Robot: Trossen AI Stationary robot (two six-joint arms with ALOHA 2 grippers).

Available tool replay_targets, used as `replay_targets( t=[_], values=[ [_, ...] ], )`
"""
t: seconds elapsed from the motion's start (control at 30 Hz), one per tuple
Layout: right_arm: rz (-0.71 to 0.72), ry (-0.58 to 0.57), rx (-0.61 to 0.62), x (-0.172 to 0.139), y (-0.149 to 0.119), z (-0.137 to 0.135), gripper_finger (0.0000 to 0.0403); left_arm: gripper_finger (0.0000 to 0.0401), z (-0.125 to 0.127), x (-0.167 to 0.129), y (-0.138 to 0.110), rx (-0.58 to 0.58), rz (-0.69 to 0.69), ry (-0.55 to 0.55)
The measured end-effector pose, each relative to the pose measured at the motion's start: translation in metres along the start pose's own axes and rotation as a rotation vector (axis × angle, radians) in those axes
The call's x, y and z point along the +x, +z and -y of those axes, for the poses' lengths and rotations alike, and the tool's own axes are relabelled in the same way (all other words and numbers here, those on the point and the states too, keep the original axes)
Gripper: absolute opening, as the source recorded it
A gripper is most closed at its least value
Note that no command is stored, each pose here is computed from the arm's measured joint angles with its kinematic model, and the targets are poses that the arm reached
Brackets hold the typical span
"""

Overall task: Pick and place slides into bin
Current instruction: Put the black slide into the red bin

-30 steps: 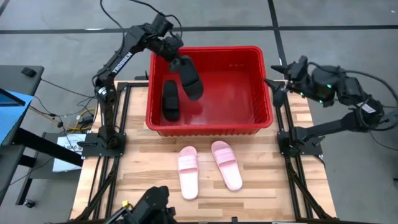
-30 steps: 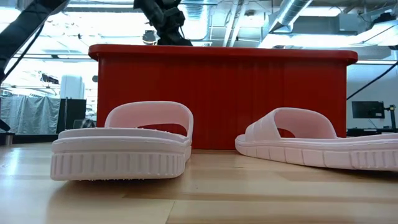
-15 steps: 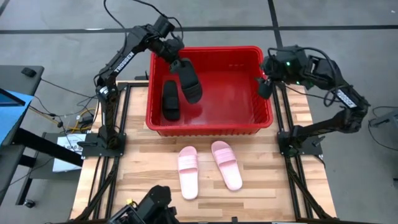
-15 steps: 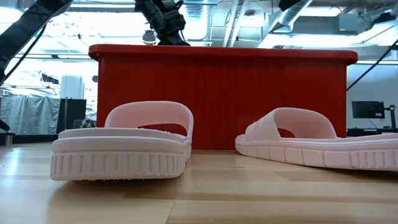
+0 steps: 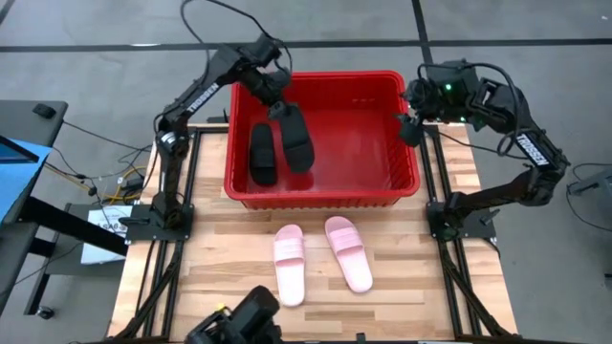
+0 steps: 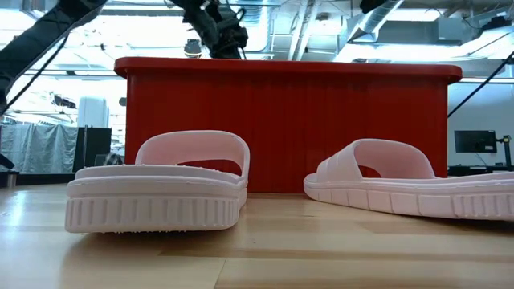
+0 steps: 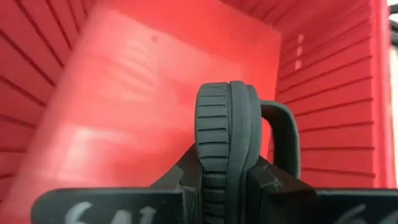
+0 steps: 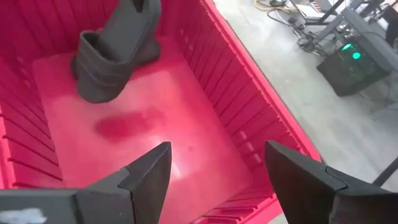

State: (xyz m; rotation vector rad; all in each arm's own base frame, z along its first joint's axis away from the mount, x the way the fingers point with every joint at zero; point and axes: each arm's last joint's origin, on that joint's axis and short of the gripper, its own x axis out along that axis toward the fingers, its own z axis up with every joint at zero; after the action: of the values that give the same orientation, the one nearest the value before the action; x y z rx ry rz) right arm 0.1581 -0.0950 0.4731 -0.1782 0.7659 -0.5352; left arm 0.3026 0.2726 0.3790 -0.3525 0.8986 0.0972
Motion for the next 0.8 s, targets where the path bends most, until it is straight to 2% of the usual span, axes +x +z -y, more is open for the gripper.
replay_targets(
  t=[0.2, 0.63, 0.8],
  values=[
    [0.006, 0.013, 0.001, 0.001, -0.002, 0.006, 0.0249, 0.0035, -0.009, 0.025, -0.004, -0.029, -0.087, -0.031],
    [0.013, 0.041, 0.001, 0.002, -0.007, 0.018, 0.0249, 0.0035, -0.01, 0.025, -0.007, 0.004, -0.097, -0.081],
    [0.015, 0.046, 0.01, 0.002, -0.008, 0.021, 0.0249, 0.0035, -0.015, 0.038, -0.015, -0.02, -0.129, -0.117]
  ],
)
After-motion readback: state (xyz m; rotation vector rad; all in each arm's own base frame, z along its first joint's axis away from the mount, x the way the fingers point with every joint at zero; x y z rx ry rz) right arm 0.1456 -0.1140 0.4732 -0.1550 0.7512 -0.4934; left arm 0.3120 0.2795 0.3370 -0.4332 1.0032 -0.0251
